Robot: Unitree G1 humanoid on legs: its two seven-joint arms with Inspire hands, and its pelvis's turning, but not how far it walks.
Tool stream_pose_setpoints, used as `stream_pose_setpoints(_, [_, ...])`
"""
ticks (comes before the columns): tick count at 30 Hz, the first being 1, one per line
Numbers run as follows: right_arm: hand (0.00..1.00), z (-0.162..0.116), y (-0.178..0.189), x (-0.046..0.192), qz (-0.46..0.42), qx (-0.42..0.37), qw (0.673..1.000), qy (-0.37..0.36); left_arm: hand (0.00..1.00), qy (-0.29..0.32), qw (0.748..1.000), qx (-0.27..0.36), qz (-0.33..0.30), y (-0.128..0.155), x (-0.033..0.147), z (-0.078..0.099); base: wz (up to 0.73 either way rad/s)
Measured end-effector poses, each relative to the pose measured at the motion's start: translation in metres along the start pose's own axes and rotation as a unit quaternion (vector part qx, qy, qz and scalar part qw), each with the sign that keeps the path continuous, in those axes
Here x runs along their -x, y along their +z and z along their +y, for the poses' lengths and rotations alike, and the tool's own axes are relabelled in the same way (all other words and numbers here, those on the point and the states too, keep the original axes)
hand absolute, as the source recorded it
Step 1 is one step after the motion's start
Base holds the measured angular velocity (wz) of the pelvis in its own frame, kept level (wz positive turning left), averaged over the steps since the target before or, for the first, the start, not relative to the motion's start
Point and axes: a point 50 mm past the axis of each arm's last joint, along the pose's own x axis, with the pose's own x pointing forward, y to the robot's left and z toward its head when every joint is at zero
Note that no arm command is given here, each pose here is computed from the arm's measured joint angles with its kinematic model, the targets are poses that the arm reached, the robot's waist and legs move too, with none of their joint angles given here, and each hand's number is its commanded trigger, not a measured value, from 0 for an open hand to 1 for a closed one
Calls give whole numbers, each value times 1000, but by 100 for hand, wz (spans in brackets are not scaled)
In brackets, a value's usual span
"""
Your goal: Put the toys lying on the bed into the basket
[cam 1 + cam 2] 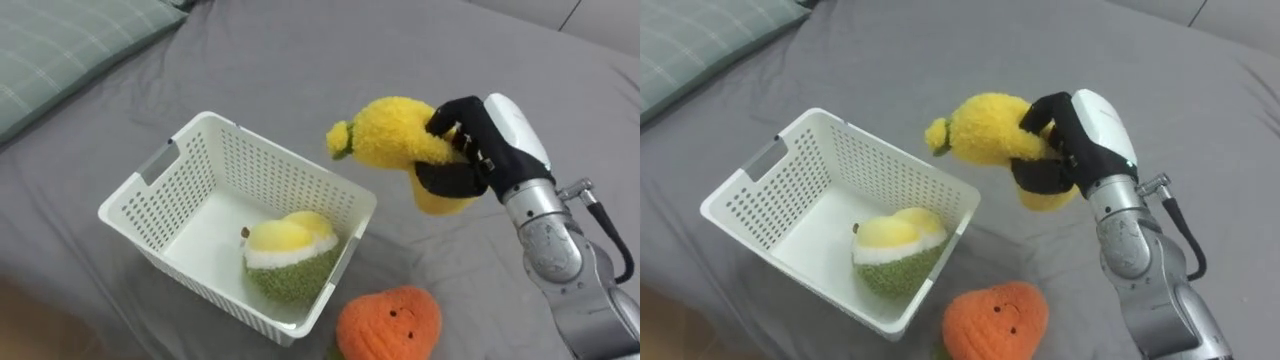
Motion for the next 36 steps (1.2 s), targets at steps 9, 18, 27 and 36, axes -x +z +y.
stream_pose_setpoints(9, [100, -8, 21, -8, -35, -8, 999, -22, 0, 4, 1000, 9, 13, -5, 0, 0, 0])
stream_pose_setpoints(18, [100, -7, 58, -12, -104, 3, 995, -5, 0, 8, 1000, 5, 23, -4, -2, -2, -4])
stream_pose_setpoints(27, [100, -3, 88, -17, -156, -2, 988, 3, 0, 22, 999, -12, 46, -15, -2, 0, 2])
stream_pose_setpoints(36, [100, 18, 118, -11, -200, 1, 978, 64, 0, 15, 998, -38, 49, -11, -3, -2, 4])
